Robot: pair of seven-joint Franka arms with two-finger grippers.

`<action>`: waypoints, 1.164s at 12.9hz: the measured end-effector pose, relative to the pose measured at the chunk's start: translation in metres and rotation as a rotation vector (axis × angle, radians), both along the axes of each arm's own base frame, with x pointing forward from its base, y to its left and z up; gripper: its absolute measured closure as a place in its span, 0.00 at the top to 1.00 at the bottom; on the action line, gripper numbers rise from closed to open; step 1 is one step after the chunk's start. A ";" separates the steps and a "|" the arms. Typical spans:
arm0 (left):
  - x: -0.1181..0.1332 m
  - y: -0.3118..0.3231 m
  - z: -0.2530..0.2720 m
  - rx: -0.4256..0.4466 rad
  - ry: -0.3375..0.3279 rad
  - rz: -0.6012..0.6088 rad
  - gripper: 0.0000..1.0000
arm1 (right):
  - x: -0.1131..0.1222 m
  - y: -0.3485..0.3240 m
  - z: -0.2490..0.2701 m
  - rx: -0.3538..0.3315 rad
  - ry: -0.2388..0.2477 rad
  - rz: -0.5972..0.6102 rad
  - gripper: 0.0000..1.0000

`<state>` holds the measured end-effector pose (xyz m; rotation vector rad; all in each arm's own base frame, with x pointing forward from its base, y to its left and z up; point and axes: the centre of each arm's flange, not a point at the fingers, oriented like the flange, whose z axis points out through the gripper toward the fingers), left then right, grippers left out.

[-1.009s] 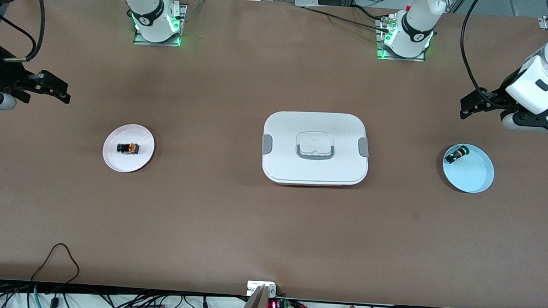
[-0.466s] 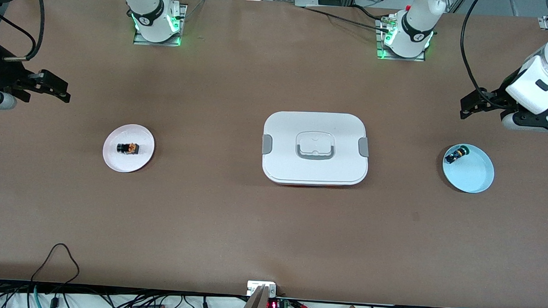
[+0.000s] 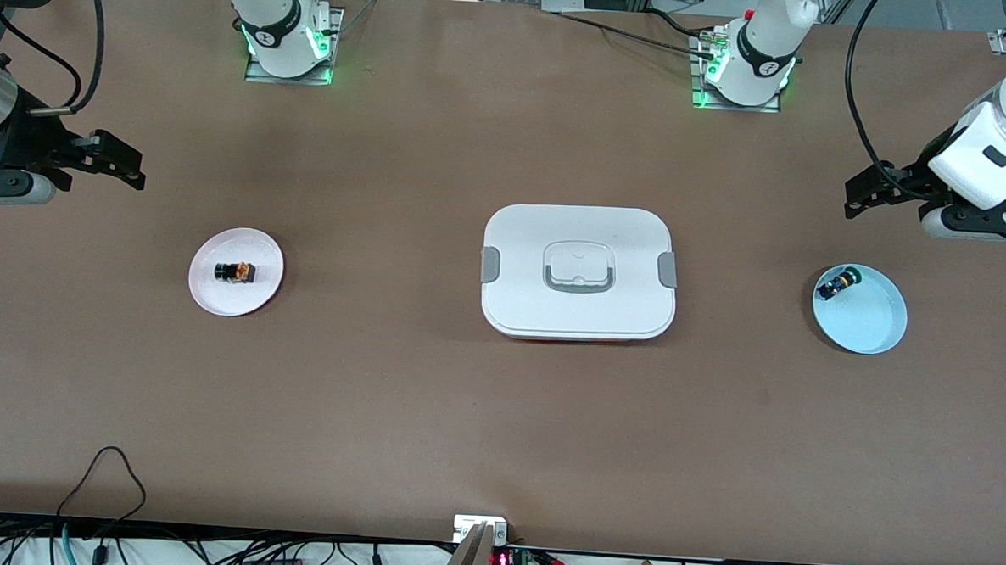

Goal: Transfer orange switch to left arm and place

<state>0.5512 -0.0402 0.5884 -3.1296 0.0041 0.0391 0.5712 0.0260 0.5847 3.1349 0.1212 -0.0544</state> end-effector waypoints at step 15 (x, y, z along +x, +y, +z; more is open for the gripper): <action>0.000 0.000 0.000 0.000 0.000 0.000 1.00 | 0.065 0.012 -0.182 -0.066 0.069 -0.019 1.00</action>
